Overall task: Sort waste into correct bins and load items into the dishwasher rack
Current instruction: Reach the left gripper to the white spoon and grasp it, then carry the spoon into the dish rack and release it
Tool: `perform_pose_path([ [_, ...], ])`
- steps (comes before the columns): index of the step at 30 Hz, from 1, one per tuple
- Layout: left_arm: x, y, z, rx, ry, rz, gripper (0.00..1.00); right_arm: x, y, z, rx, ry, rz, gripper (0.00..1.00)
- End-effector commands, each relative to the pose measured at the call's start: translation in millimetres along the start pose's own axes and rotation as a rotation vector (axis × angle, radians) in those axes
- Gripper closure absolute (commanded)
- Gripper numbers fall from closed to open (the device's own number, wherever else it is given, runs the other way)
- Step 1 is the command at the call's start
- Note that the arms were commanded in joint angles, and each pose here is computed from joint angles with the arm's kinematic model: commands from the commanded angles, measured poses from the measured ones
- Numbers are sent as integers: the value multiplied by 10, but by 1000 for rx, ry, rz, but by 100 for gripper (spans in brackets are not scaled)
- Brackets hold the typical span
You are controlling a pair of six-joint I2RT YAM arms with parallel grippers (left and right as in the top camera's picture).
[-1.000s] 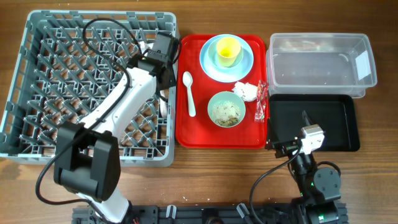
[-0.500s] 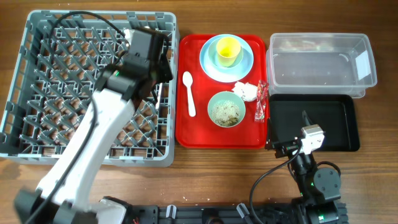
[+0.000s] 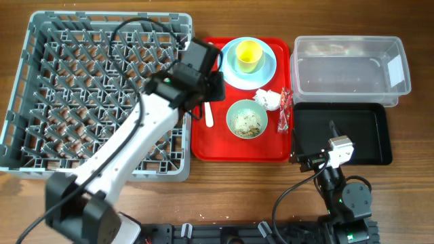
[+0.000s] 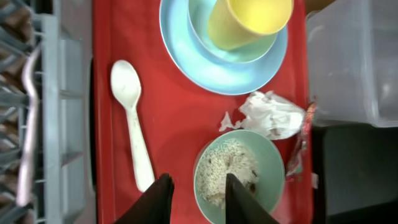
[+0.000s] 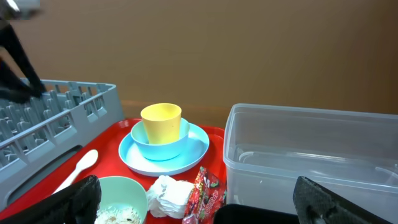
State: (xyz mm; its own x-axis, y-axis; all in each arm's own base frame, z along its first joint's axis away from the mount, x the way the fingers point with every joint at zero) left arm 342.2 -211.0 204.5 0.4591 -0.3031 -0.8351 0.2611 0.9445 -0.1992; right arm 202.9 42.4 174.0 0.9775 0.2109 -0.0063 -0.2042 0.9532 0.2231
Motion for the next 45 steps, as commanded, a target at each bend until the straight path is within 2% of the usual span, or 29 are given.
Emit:
perform_pose_path([
  [1, 312, 5, -33, 8, 39, 28, 78, -5, -18, 28, 12, -16, -12, 0],
  [5, 501, -14, -104, 16, 76, 36, 82, -5, -18, 28, 12, -16, -12, 0],
  [9, 528, -87, -78, 47, 37, 71, 82, -5, -18, 28, 13, -16, -12, 0],
  [12, 557, -152, -77, 62, 7, 80, 87, -5, -18, 28, 13, -16, -12, 0],
  [14, 621, -20, -105, 14, -12, 178, 87, -5, -18, 28, 12, -16, -12, 0],
  [15, 684, 56, -155, -6, -5, 226, 85, -5, -18, 28, 13, -16, -12, 0],
  [16, 792, 96, -229, -9, 23, 244, 78, -5, -18, 28, 13, -16, -12, 0],
  [20, 1083, 172, -401, -9, 91, 285, 72, -5, -18, 28, 13, -16, -12, 0],
  [22, 1184, 287, -449, -51, 88, 364, 68, -5, -18, 28, 12, -16, -12, 0],
  [26, 1319, 354, -538, -122, 97, 408, 68, -5, -18, 28, 12, -16, -12, 0],
  [33, 1543, 454, -706, -120, 138, 468, 69, -5, -18, 28, 13, -16, -12, 0],
  [34, 1573, 436, -735, -115, 146, 464, 70, -5, -18, 28, 12, -16, -12, 0],
  [36, 1633, 333, -829, -102, 181, 427, 78, -5, -18, 28, 12, -16, -12, 0],
  [40, 1645, 152, -835, -63, 150, 408, 96, -5, -18, 28, 12, -16, -12, 0],
  [45, 1468, 160, -661, -37, 94, 419, 96, -5, -18, 28, 13, -16, -12, 0],
])
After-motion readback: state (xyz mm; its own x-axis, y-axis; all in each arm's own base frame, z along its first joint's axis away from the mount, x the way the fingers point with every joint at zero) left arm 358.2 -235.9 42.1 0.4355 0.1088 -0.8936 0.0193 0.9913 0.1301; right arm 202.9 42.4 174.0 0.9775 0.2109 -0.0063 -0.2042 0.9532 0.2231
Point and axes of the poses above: each gripper's point midway between its finger pads, its own x axis out along the fingers, its own y axis along the line the jaws close on, z = x × y, the point moved 4 cm from there along -x, back along the fingers, and after that the axes turned 12 degrees about x, right-handed, at the moved point
